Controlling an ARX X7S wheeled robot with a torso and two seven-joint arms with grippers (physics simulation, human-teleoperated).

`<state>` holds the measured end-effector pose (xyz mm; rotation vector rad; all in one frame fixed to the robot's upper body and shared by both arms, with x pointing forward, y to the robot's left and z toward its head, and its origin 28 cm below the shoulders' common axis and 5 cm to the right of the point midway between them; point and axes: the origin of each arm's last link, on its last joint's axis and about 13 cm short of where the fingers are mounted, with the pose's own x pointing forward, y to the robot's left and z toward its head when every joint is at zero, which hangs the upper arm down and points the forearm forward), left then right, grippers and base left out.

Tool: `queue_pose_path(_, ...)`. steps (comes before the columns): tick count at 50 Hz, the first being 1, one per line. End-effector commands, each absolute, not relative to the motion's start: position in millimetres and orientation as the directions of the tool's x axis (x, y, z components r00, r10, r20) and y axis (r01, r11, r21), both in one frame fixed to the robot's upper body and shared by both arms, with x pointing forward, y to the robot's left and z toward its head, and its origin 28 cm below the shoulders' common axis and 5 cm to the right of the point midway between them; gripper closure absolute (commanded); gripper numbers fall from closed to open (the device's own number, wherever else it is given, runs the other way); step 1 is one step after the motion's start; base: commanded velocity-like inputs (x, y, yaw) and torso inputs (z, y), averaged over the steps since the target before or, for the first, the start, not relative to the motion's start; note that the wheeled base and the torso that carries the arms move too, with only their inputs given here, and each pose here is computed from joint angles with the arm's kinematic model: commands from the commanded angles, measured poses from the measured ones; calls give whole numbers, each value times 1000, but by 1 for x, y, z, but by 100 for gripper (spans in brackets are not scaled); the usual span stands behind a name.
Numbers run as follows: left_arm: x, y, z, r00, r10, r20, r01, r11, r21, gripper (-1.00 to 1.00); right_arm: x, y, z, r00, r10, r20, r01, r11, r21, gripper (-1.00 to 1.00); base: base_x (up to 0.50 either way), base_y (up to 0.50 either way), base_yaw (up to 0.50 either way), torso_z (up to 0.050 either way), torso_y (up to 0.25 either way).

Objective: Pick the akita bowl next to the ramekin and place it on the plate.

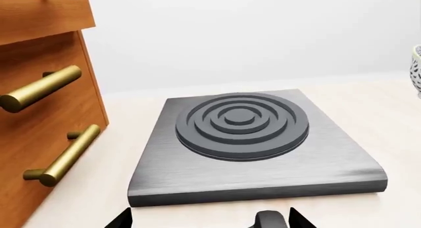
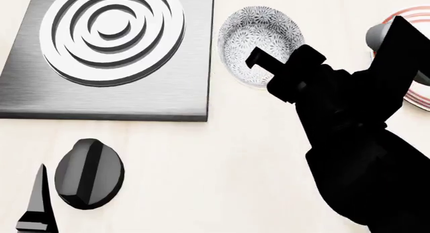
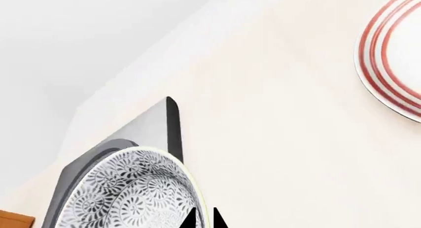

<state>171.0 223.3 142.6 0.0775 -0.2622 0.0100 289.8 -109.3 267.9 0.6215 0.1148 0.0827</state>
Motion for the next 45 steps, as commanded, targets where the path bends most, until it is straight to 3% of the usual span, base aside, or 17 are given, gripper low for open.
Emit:
queue_pose_path(1,172,223,142,966,0,258,-21,997,76,-100,314,-115,286,995,71,-70,-13,788,616,100,0,0,0,0,0)
queue_pose_path(45,171,224,140,967,3,255,-25,996,83,-100,377,-159,306,985,-137,-108,174,719,673,100,0,0,0,0,0)
